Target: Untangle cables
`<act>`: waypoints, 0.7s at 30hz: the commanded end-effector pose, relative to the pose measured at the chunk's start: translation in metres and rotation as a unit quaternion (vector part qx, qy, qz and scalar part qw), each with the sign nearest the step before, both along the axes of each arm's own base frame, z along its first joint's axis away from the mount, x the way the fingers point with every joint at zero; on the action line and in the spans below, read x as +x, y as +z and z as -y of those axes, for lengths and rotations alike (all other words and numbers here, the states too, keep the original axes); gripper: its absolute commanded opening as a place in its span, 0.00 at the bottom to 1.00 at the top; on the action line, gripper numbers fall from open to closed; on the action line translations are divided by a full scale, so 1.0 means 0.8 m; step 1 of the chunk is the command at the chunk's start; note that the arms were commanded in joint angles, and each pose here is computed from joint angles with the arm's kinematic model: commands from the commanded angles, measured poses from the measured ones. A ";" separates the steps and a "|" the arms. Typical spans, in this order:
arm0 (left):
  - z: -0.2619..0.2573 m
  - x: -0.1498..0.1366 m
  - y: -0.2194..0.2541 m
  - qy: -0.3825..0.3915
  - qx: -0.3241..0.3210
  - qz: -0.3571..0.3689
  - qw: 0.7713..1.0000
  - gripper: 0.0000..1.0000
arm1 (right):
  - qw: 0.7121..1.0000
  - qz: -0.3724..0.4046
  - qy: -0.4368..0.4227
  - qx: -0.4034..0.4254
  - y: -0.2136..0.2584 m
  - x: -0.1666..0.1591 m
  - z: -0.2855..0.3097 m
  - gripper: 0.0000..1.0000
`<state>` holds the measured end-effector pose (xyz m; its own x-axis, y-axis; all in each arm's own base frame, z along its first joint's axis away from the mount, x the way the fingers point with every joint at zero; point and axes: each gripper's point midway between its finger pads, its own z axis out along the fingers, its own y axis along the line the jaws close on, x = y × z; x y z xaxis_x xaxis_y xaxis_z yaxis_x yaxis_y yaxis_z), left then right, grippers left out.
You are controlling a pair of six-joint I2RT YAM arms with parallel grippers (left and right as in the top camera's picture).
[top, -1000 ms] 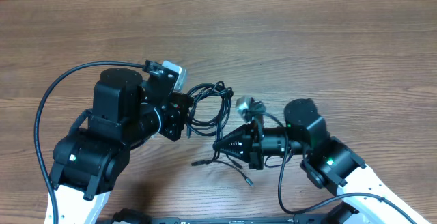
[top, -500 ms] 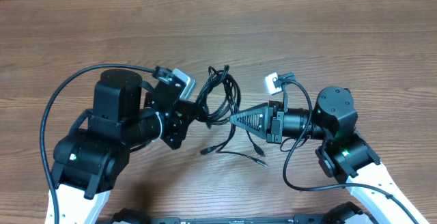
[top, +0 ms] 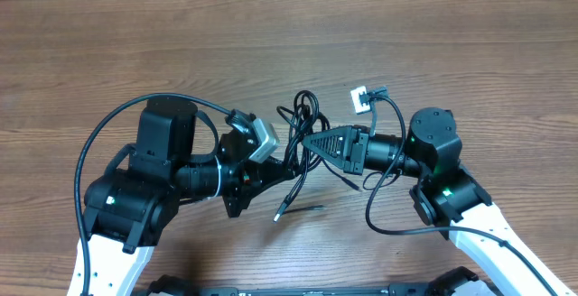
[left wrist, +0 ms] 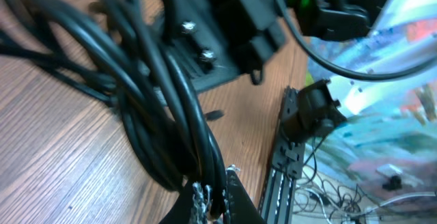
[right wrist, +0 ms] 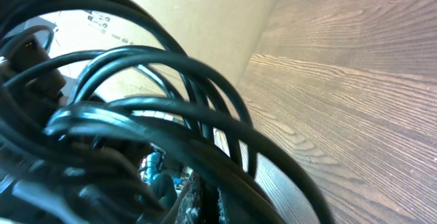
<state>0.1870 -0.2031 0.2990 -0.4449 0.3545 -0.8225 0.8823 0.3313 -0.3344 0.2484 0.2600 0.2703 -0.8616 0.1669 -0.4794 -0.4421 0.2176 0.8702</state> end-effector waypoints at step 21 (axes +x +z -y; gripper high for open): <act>0.029 -0.014 -0.024 -0.097 -0.021 0.010 0.995 0.04 | 0.998 -0.029 0.033 0.041 0.023 -0.014 -0.028 0.04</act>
<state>0.1773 -0.2205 0.2826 -0.3620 0.3987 -0.8426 0.9316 0.1853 -0.3126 0.2406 0.2776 0.2799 -0.8901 0.1508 -0.4300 -0.4114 0.1397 0.9007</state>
